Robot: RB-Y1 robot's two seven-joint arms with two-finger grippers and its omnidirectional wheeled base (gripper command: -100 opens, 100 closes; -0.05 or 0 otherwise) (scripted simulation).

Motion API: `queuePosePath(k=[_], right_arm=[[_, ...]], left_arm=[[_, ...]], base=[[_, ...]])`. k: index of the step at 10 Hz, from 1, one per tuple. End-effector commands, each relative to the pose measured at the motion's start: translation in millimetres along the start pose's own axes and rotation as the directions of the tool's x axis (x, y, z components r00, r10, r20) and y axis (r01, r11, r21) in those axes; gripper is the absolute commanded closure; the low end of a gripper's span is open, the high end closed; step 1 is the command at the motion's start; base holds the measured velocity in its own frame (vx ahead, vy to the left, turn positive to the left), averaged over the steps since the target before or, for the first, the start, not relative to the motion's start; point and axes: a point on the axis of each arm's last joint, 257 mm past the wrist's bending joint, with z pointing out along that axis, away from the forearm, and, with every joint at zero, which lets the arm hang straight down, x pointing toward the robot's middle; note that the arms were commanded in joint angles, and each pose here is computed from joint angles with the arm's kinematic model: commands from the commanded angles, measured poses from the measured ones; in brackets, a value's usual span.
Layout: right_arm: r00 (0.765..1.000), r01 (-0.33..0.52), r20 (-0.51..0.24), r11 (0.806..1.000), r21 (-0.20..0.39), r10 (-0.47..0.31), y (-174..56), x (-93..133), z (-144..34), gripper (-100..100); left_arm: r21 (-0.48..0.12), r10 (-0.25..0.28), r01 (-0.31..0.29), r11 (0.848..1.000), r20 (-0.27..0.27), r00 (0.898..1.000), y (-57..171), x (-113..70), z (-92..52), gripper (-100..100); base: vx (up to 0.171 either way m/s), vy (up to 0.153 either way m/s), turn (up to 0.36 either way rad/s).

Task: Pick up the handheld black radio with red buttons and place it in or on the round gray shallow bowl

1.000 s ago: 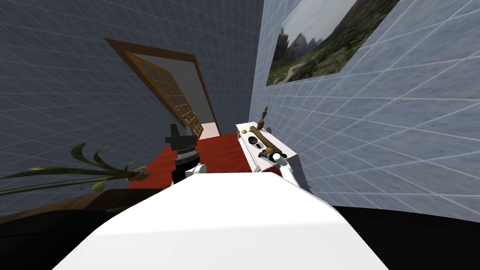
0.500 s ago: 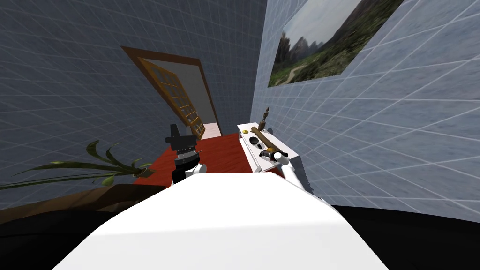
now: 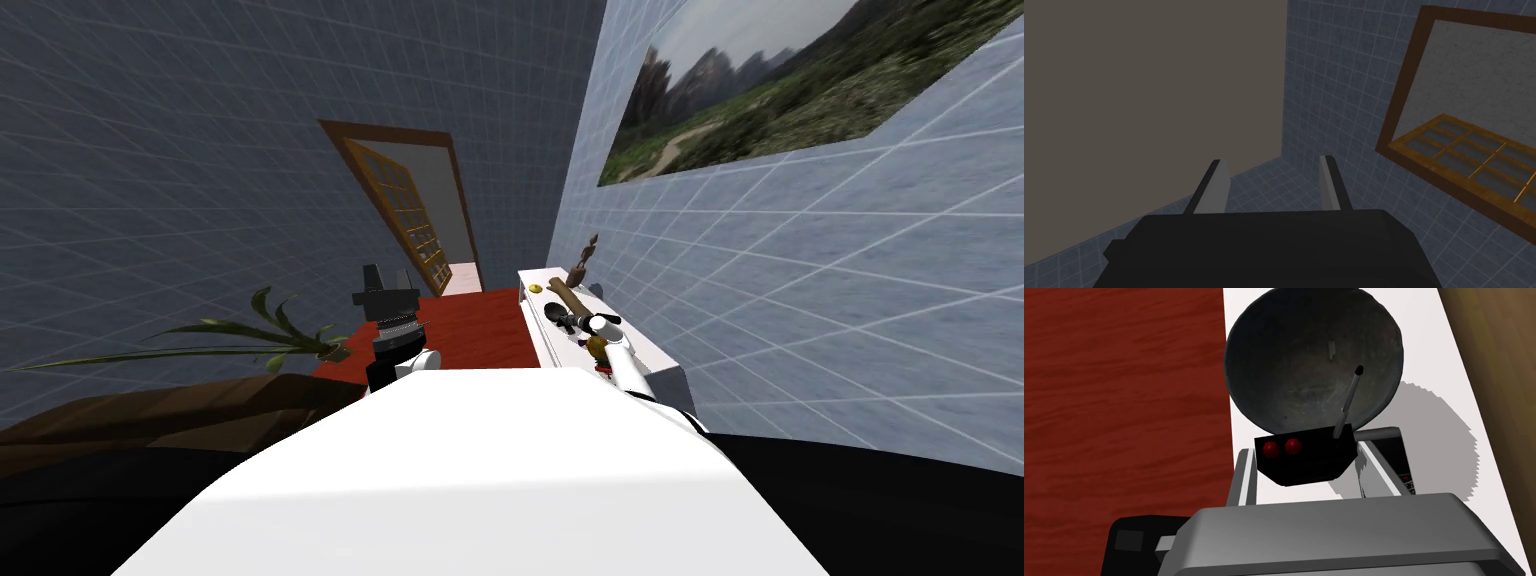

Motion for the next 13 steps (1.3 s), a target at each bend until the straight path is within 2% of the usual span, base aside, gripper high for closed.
queuePosePath(k=[1, 8, 11, 13], right_arm=[[1.000, -0.008, 0.014, 1.000, -0.010, 0.008, 7, 2, -5.7, 100], [0.996, -0.056, 0.069, 0.996, -0.063, 0.060, 44, 8, -36.6, 100], [0.994, -0.069, 0.078, 0.994, -0.090, 0.077, 61, 18, -54.7, 100], [0.994, -0.068, 0.076, 0.994, -0.087, 0.074, 64, 28, -65.1, 100]], left_arm=[[0.000, 0.000, 0.000, 1.000, 0.000, 1.000, 0, 0.0, 0.0, 0], [0.000, 0.000, 0.000, 1.000, 0.000, 1.000, 0, 0.0, 0.0, 0], [0.000, 0.000, 0.000, 1.000, 0.000, 1.000, 0, 0.0, 0.0, 0], [0.000, 0.000, 0.000, 1.000, 0.000, 1.000, 0, 0.0, 0.0, 0]], base=[[0.084, 0.017, 0.150], [0.042, 0.016, 0.137], [0.157, 0.017, 0.084], [0.185, 0.026, -0.090]])
